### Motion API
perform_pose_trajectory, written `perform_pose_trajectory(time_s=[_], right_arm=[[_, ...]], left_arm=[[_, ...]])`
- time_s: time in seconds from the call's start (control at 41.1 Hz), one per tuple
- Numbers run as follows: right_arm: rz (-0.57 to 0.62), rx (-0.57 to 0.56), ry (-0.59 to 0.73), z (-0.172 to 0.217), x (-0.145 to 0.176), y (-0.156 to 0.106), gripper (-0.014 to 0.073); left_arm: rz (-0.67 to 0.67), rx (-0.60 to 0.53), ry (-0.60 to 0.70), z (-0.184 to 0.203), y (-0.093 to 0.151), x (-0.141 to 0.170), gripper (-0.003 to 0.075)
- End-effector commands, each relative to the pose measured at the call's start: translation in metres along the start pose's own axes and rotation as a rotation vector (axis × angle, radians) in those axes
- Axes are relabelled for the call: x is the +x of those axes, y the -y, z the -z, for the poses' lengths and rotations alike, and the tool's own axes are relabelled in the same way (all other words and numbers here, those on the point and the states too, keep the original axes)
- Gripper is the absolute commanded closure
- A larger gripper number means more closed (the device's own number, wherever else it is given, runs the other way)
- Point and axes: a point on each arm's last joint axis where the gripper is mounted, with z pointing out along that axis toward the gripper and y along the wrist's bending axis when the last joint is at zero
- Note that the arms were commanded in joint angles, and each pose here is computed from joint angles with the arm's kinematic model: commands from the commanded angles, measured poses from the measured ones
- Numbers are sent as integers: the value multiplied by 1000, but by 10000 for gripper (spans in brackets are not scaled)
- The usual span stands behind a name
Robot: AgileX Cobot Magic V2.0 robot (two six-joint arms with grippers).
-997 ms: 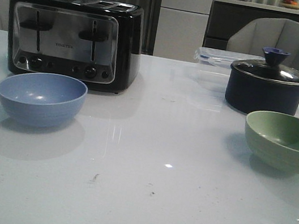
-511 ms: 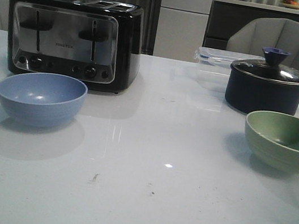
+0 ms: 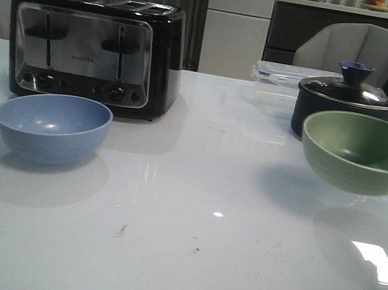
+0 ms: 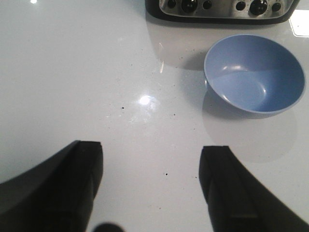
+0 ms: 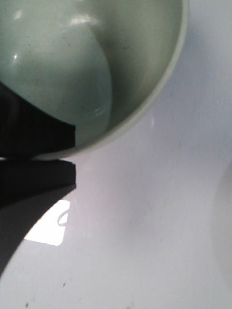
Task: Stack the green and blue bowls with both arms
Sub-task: 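Slide the green bowl with the right gripper toward the table center, then open the right gripper and lift it away from the green bowl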
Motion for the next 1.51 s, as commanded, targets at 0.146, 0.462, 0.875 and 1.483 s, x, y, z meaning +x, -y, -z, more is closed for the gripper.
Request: perform_pose_trajectory(time_s=[0.146,0.462,0.875,1.483], right_arm=[[251,-114,71,29,-9,-94,543],[393,-181,13,-12,9,-158,543],[385,-176,13,-35,9,-160,217],[526,-205,299,79,93,-138,202]], left_arm=[[5,5,103,6,0,-15,223],[5,5,103,6,0,-15,223],[5,5,103,6,0,-15,223],[4,40,103,6,4,-16,223]])
